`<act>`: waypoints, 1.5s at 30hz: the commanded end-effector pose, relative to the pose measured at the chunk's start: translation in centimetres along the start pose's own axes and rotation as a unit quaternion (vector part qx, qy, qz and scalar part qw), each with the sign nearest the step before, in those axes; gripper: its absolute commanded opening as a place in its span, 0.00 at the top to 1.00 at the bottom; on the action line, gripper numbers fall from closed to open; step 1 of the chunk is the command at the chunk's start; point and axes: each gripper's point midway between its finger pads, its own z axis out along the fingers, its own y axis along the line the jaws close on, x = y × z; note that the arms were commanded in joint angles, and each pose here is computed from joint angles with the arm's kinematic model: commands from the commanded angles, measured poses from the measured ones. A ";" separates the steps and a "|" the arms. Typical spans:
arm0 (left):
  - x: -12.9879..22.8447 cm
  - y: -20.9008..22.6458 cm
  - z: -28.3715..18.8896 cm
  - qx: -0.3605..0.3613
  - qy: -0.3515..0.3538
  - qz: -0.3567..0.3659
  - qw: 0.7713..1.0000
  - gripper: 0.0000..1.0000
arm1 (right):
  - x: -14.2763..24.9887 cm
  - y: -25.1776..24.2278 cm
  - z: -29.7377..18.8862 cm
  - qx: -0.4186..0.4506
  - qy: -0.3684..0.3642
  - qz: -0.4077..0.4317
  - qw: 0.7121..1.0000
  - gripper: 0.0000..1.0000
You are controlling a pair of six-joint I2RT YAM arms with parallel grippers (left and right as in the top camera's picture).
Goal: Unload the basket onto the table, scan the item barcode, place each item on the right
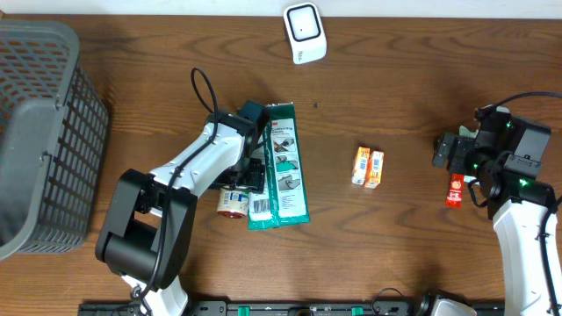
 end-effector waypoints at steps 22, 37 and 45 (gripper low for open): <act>-5.5 6.0 -14.4 -0.011 -0.274 -0.121 0.954 0.39 | -0.8 0.1 -0.5 -0.003 -0.012 0.004 1.000 0.01; -0.1 9.8 -17.4 0.027 -0.474 -0.220 0.852 0.39 | -0.8 0.1 -0.5 -0.003 -0.012 0.004 1.000 0.01; -2.3 9.0 -11.2 0.030 -0.526 -0.189 0.829 0.39 | -0.8 0.1 -0.5 -0.003 -0.012 0.004 1.000 0.01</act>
